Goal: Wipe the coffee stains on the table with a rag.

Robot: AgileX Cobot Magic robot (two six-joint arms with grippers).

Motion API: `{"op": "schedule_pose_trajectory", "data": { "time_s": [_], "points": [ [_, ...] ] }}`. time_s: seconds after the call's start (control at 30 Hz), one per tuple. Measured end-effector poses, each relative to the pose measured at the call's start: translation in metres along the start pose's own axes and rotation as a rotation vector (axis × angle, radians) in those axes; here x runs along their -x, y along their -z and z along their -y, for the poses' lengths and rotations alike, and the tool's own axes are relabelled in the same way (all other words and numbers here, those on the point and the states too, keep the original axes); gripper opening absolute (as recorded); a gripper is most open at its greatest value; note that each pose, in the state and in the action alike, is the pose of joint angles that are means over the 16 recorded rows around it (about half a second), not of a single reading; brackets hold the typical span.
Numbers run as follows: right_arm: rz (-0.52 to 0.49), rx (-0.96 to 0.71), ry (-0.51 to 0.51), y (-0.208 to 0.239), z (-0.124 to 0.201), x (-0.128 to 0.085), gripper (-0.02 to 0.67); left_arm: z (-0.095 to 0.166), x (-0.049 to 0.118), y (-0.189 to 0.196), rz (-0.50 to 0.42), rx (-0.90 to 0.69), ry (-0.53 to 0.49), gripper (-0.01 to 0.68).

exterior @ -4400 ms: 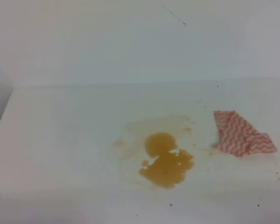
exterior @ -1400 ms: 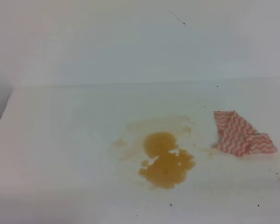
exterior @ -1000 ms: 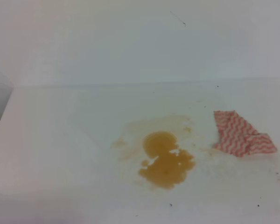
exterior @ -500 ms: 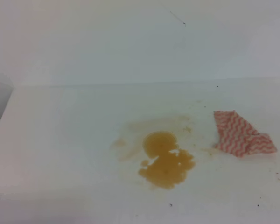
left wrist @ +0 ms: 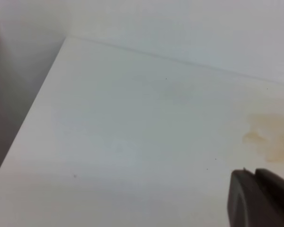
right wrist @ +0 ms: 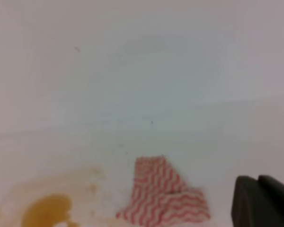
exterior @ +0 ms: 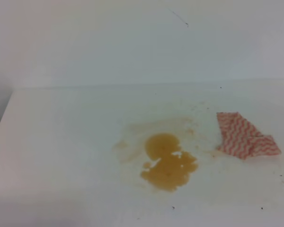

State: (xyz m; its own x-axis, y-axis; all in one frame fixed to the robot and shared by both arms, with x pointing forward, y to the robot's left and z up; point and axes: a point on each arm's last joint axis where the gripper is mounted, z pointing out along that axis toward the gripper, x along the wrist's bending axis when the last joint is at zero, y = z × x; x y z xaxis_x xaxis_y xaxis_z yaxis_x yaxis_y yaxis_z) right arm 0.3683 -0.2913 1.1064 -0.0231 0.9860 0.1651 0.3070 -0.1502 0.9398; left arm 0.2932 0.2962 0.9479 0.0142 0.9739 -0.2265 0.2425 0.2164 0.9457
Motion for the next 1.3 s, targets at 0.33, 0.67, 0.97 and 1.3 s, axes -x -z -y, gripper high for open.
{"op": "schedule_pose_trajectory", "data": {
  "time_s": [0.33, 0.67, 0.97, 1.3],
  "points": [
    [-0.024, -0.453, 0.134, -0.068, -0.004, -0.002, -0.003, 0.000, 0.000, 0.000, 0.000, -0.002, 0.000, 0.000],
    [-0.149, -0.801, 0.139, -0.163, -0.019, -0.013, 0.022, 0.000, 0.000, 0.000, -0.001, -0.004, 0.000, 0.000],
    [-0.236, -0.871, 0.172, -0.226, -0.016, -0.036, 0.237, 0.000, 0.000, 0.000, -0.001, -0.005, 0.000, 0.000],
    [-0.237, -0.902, 0.254, -0.269, 0.016, -0.052, 0.473, 0.000, 0.000, 0.000, -0.001, -0.004, 0.000, 0.000]
  ]
}}
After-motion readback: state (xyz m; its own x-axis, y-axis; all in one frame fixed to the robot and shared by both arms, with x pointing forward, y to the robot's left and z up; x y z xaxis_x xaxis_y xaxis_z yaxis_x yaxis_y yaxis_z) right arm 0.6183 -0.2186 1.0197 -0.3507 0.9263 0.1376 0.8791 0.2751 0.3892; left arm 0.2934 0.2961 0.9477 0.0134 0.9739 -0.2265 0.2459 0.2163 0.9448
